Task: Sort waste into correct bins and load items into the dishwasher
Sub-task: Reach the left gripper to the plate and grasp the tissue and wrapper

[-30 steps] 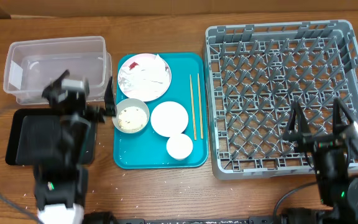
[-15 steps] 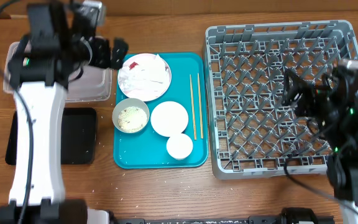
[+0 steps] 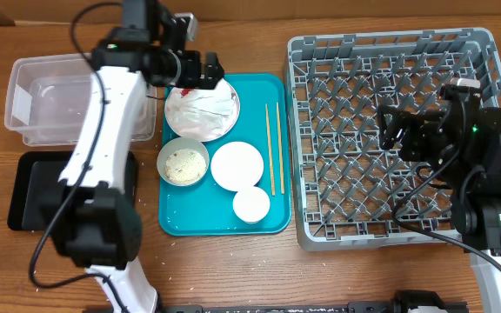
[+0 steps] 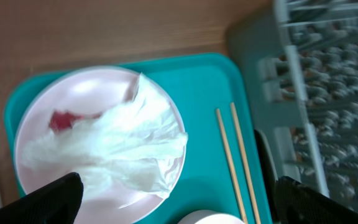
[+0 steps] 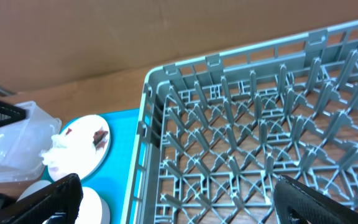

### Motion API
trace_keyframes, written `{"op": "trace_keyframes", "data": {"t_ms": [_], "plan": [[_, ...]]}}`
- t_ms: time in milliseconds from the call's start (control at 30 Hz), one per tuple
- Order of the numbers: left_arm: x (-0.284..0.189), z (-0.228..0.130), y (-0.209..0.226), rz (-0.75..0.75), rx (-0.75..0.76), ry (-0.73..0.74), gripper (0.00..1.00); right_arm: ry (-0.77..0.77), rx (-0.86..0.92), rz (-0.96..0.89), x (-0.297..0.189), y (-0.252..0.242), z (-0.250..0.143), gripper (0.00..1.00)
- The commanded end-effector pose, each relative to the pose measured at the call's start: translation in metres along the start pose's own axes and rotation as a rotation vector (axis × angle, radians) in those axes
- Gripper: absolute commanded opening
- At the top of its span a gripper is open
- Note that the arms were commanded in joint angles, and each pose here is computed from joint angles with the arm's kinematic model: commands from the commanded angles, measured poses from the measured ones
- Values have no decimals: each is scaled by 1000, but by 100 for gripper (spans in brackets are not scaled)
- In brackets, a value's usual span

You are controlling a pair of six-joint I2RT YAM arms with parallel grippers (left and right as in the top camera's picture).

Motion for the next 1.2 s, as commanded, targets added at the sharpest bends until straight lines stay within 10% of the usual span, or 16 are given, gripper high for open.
{"op": "trace_keyframes", "data": {"t_ms": [0, 367, 833, 1167], "plan": [[23, -1, -3, 227, -227, 8, 100, -11, -11, 20, -6, 6, 6, 100], [71, -18, 22, 448, -541, 24, 100, 56, 9, -1, -3, 2, -4, 100], [143, -38, 44, 380, -542, 131, 98, 136, 33, -25, 10, -5, -12, 100], [159, -54, 50, 400, -497, 214, 18, 137, 34, -25, 10, -5, -13, 100]]}}
Point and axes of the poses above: each gripper's point midway between its finger pads, its own x axis out along the fingers, its own y axis along the line the jaws close on, z = x × y, the point moved 9 cm from there along -x, back along the fingers, and after that the axes turned 4 degrees about x, right-handed, at the moved point
